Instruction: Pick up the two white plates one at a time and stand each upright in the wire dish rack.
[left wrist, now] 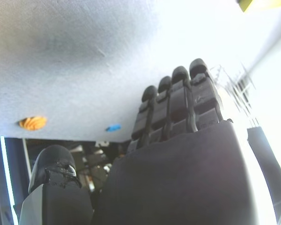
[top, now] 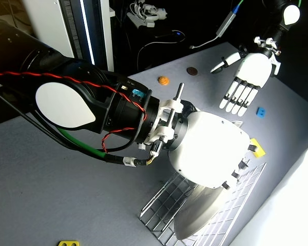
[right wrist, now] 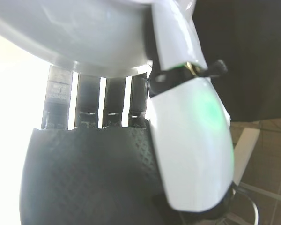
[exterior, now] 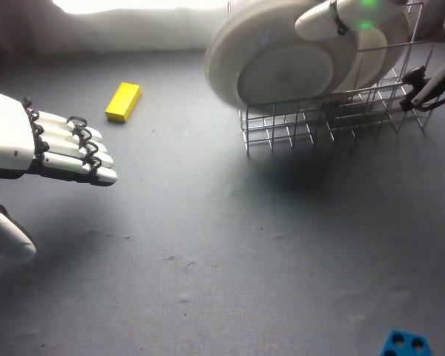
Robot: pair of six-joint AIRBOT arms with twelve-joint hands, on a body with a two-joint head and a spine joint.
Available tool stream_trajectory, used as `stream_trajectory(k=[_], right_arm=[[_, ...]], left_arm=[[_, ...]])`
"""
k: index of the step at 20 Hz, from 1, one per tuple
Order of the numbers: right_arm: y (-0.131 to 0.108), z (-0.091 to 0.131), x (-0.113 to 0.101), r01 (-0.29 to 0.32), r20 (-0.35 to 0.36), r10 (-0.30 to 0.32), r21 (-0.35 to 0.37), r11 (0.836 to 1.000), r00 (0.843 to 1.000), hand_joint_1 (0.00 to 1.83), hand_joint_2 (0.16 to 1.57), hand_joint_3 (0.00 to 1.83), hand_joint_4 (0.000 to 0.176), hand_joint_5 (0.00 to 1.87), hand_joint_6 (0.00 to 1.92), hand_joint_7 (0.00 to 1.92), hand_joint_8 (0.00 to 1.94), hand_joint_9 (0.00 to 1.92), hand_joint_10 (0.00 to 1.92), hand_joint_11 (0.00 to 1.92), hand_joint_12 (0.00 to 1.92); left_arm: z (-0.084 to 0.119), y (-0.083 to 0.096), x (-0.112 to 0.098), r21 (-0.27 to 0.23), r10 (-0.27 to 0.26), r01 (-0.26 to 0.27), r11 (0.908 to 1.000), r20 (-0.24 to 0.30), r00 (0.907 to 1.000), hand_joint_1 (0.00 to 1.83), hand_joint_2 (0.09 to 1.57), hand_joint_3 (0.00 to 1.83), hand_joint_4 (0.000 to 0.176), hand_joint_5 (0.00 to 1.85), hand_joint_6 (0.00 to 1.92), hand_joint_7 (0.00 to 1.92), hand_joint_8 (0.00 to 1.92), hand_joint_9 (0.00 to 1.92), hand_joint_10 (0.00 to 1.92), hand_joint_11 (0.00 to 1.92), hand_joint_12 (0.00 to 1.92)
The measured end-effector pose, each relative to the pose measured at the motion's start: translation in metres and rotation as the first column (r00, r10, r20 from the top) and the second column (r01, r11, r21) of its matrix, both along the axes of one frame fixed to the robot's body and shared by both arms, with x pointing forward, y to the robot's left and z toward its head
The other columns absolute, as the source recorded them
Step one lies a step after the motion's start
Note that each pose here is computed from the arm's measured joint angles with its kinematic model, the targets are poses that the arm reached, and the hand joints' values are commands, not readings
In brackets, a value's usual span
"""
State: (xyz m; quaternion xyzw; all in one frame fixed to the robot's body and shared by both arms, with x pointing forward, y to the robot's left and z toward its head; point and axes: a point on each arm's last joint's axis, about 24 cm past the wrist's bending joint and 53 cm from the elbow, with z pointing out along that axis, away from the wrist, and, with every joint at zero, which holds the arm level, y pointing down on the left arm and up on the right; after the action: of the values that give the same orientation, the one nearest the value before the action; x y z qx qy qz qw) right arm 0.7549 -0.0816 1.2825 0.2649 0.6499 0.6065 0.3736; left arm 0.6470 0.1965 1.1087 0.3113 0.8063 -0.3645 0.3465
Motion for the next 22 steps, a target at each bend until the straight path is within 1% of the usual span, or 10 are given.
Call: stream_trajectory(k=[5,6,7,9,11,14,15,17,20,22], right_arm=[[0.001,0.004,-0.001,-0.005,0.011,0.004,0.012,1.000,1.000,1.21,1.02,0.00,0.000,0.57,0.00,0.54,0.00,0.51,0.00,0.06,1.10],[0.000,0.004,-0.001,-0.004,0.011,0.004,0.012,1.000,1.000,1.16,0.99,0.00,0.000,0.46,0.00,0.37,0.00,0.32,0.00,0.00,0.90],[0.000,0.004,-0.001,-0.004,0.012,0.003,0.013,1.000,1.000,1.16,0.99,0.00,0.000,0.46,0.00,0.37,0.00,0.32,0.00,0.00,0.90],[-0.002,0.006,-0.001,-0.003,0.019,0.002,0.018,1.000,1.000,1.10,0.95,0.00,0.000,0.30,0.00,0.22,0.00,0.18,0.00,0.00,0.61],[-0.005,0.013,-0.001,-0.001,0.031,0.000,0.034,0.999,1.000,1.05,0.92,0.00,0.000,0.11,0.00,0.07,0.00,0.02,0.00,0.00,0.19],[-0.008,0.032,-0.004,-0.015,0.121,0.013,0.016,1.000,0.993,0.95,0.86,0.00,0.000,0.00,0.00,0.00,0.00,0.00,0.00,0.00,0.00],[-0.007,0.039,-0.008,-0.027,0.166,0.027,-0.006,1.000,0.986,0.93,0.84,0.00,0.000,0.00,0.00,0.00,0.00,0.00,0.00,0.00,0.00],[-0.004,0.047,-0.018,-0.041,0.264,0.062,-0.084,0.996,0.963,0.92,0.82,0.00,0.027,0.00,0.00,0.00,0.00,0.00,0.00,0.00,0.00],[0.008,0.051,-0.038,-0.043,0.403,0.134,-0.228,0.973,0.905,0.90,0.77,0.00,0.023,0.00,0.00,0.00,0.00,0.00,0.00,0.00,0.00],[0.008,0.043,-0.043,-0.010,0.449,0.160,-0.319,0.948,0.879,0.88,0.77,0.00,0.009,0.00,0.00,0.00,0.00,0.00,0.00,0.00,0.00]], left_arm=[[0.000,0.000,0.000,0.000,0.000,0.000,1.0000,0.000,1.0000,0.00,1.02,0.00,0.000,0.04,0.01,0.02,0.00,0.00,0.00,0.00,0.00],[0.000,0.000,0.000,0.000,0.000,0.000,1.0000,0.000,1.0000,0.00,1.02,0.00,0.000,0.01,0.00,0.00,0.00,0.00,0.00,0.00,0.00],[0.000,0.000,0.000,0.000,0.000,0.000,1.0000,0.000,1.0000,0.00,1.02,0.00,0.000,0.01,0.00,0.00,0.00,0.00,0.00,0.00,0.00],[0.000,0.000,0.000,0.000,0.000,0.000,1.0000,0.000,1.0000,0.00,1.02,0.00,0.000,0.01,0.00,0.00,0.00,0.00,0.00,0.00,0.00],[0.000,0.000,0.000,0.000,0.000,0.000,1.0000,0.000,1.0000,0.00,1.01,0.00,0.000,0.02,0.01,0.00,0.00,0.00,0.00,0.00,0.00],[0.001,-0.003,-0.004,-0.007,-0.016,0.016,0.9999,-0.006,0.9999,0.00,1.01,0.00,0.000,0.03,0.01,0.02,0.01,0.00,0.00,0.00,0.00],[0.002,-0.005,-0.007,-0.013,-0.029,0.029,0.9995,-0.010,0.9995,0.00,1.01,0.00,0.000,0.02,0.00,0.01,0.00,0.00,0.00,0.00,0.00],[0.005,-0.010,-0.012,-0.024,-0.054,0.054,0.9983,-0.013,0.9985,0.00,1.01,0.00,0.000,0.01,0.00,0.00,0.00,0.00,0.00,0.00,0.00],[0.016,-0.017,-0.015,-0.056,-0.082,0.082,0.9950,-0.002,0.9966,0.00,1.00,0.00,0.000,0.02,0.01,0.01,0.00,0.00,0.00,0.00,0.00],[0.014,-0.016,-0.016,-0.041,-0.093,0.093,0.9948,0.009,0.9956,0.00,1.01,0.00,0.000,0.01,0.00,0.01,0.00,0.00,0.00,0.00,0.00]])
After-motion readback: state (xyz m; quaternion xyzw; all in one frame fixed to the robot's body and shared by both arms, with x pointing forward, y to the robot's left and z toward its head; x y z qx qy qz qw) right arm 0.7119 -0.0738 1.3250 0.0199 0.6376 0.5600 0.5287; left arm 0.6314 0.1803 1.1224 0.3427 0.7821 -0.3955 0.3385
